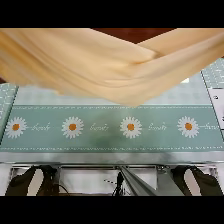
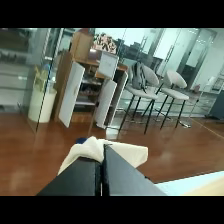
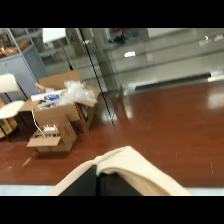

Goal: Fold the shirts.

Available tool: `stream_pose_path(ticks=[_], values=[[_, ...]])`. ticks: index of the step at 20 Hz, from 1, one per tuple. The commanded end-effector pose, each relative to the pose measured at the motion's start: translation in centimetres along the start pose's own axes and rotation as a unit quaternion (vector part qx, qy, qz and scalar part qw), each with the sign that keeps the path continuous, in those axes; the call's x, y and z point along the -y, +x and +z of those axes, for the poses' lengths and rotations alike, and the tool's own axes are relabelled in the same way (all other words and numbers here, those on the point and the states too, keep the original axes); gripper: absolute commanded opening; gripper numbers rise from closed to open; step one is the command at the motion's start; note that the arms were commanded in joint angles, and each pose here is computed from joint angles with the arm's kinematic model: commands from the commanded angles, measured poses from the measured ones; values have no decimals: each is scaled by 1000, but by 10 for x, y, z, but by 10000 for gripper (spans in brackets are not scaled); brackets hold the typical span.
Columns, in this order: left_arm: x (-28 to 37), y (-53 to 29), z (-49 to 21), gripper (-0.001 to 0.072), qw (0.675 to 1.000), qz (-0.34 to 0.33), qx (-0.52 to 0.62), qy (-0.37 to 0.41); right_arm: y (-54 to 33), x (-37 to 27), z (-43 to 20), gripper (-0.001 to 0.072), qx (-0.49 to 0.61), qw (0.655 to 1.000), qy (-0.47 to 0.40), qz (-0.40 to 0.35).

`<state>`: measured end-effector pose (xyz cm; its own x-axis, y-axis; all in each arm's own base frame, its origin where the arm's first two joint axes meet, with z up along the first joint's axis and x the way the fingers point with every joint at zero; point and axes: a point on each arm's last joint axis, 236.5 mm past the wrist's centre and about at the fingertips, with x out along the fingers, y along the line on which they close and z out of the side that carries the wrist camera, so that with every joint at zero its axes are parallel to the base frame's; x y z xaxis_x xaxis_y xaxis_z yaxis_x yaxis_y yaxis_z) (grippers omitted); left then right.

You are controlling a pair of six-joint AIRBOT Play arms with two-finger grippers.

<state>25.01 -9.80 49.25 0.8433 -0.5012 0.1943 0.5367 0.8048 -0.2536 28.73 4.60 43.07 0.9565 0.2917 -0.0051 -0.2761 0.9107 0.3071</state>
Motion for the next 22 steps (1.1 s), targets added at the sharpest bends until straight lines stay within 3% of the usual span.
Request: stream_pose_path(ticks=[1,4,8,11,17,22], values=[[37,-19,16,15,999,-7,6,49,-28,-31,18,20,-3,1000,-23,4],[28,-34,-10,14,996,50,-50,47,-53,-6,-18,20,-104,990,-55,-77],[-43,-71,-67,15,959,208,-184,58,-110,44,-111,20,-330,925,-43,-185],[-82,-86,-90,15,933,268,-237,45,-113,41,-134,19,-374,911,-11,-173],[-136,-29,-193,16,917,175,-345,-102,-57,80,-229,19,-498,854,100,-113],[-186,46,-297,17,889,118,-413,-156,45,124,-295,20,-496,855,118,-93]])
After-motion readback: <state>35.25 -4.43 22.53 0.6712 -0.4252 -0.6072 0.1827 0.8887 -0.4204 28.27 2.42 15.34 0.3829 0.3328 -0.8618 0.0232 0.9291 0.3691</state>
